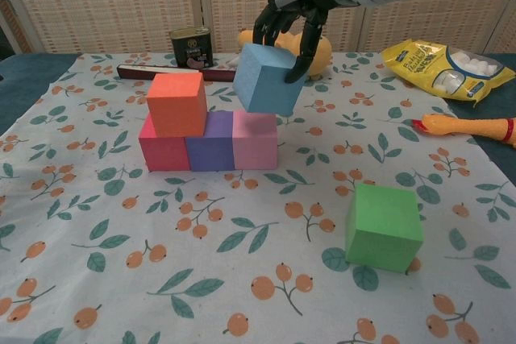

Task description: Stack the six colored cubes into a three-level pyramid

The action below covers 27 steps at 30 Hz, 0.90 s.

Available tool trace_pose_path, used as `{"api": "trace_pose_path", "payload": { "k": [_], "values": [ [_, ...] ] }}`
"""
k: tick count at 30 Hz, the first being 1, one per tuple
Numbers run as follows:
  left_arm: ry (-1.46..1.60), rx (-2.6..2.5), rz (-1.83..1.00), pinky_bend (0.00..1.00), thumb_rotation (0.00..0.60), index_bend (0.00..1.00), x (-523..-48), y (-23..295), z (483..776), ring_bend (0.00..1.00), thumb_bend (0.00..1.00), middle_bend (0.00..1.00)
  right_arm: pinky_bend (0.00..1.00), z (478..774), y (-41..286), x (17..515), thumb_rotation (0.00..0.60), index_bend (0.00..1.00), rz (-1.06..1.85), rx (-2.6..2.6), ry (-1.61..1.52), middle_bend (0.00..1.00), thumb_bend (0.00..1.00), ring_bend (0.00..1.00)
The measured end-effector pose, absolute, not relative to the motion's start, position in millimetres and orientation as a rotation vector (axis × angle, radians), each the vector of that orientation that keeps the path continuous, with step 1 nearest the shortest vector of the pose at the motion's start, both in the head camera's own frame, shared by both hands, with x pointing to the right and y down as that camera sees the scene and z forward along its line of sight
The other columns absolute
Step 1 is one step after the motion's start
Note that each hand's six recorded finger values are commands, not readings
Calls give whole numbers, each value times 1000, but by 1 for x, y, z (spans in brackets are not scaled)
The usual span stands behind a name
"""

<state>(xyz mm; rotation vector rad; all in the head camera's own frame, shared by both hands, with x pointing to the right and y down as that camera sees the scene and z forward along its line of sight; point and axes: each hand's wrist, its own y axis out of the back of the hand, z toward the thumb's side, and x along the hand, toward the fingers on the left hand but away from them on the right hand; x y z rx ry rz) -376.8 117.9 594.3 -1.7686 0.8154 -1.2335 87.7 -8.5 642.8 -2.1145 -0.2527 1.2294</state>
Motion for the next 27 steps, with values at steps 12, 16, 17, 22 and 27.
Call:
{"api": "trace_pose_path", "payload": {
  "k": [12, 16, 17, 22, 27],
  "values": [
    [816, -1803, -1229, 149, 600, 0, -381, 123, 597, 0, 299, 0, 66, 649, 3, 59, 600, 270, 1312, -1988, -269, 406, 147, 130],
    [811, -1793, -1226, 149, 600, 0, -383, 123, 597, 0, 300, 0, 55, 647, 8, 51, 600, 255, 1348, -1959, -258, 406, 147, 130],
    [808, -1783, -1227, 149, 600, 0, -383, 123, 598, 0, 301, 0, 52, 647, 9, 49, 600, 250, 1355, -1954, -252, 406, 147, 130],
    [814, -1782, -1226, 149, 600, 0, -383, 124, 599, 0, 307, 0, 45, 644, 12, 42, 600, 223, 1384, -1923, -226, 406, 147, 130],
    [814, -1788, -1229, 149, 600, 0, -384, 125, 601, 0, 306, 0, 42, 646, 14, 37, 600, 206, 1405, -1905, -214, 406, 147, 127]
  ]
}}
